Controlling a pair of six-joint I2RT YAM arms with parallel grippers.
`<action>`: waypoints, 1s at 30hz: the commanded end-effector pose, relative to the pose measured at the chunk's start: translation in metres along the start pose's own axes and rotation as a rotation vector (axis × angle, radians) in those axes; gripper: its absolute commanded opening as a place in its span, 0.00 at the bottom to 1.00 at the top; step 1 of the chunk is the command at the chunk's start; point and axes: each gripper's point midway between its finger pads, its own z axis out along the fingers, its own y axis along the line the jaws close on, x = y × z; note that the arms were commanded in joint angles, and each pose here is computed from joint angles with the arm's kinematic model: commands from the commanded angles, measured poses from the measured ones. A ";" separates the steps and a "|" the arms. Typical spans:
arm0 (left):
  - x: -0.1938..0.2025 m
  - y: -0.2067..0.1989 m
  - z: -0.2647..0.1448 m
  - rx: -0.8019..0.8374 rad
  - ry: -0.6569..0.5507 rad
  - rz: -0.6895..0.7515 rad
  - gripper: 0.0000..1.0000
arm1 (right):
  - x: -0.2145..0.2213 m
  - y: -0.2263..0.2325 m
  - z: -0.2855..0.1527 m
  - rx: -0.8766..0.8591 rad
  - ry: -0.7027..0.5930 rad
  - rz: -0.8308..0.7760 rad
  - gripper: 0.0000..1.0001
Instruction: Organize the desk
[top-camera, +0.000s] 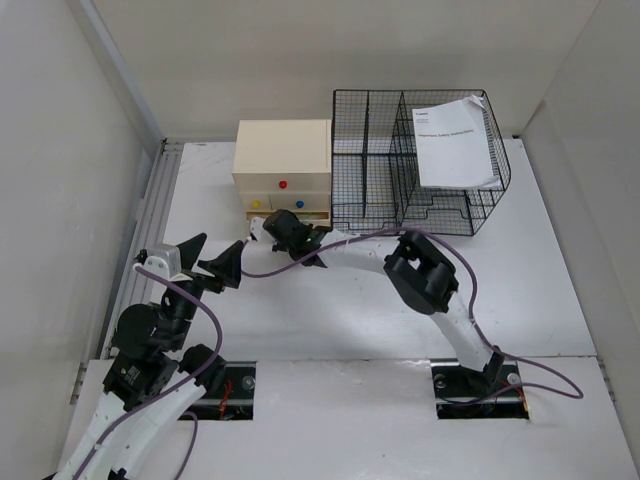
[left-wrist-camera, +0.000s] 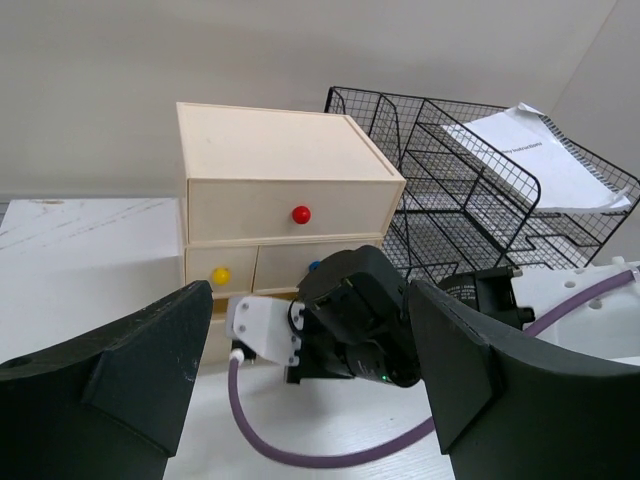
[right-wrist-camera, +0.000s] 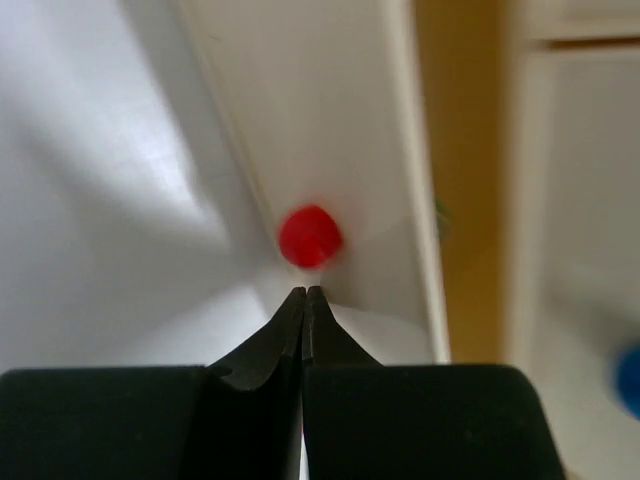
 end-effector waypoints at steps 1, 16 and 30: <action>-0.011 0.000 0.000 -0.003 -0.046 -0.015 0.77 | -0.006 -0.104 -0.012 0.414 -0.041 0.205 0.00; -0.011 0.000 0.000 -0.003 -0.046 -0.015 0.77 | -0.045 -0.036 -0.058 -0.155 -0.270 -0.137 0.00; -0.011 0.000 0.000 -0.003 -0.046 -0.015 0.99 | -0.084 -0.165 -0.256 -0.084 -0.728 0.437 0.99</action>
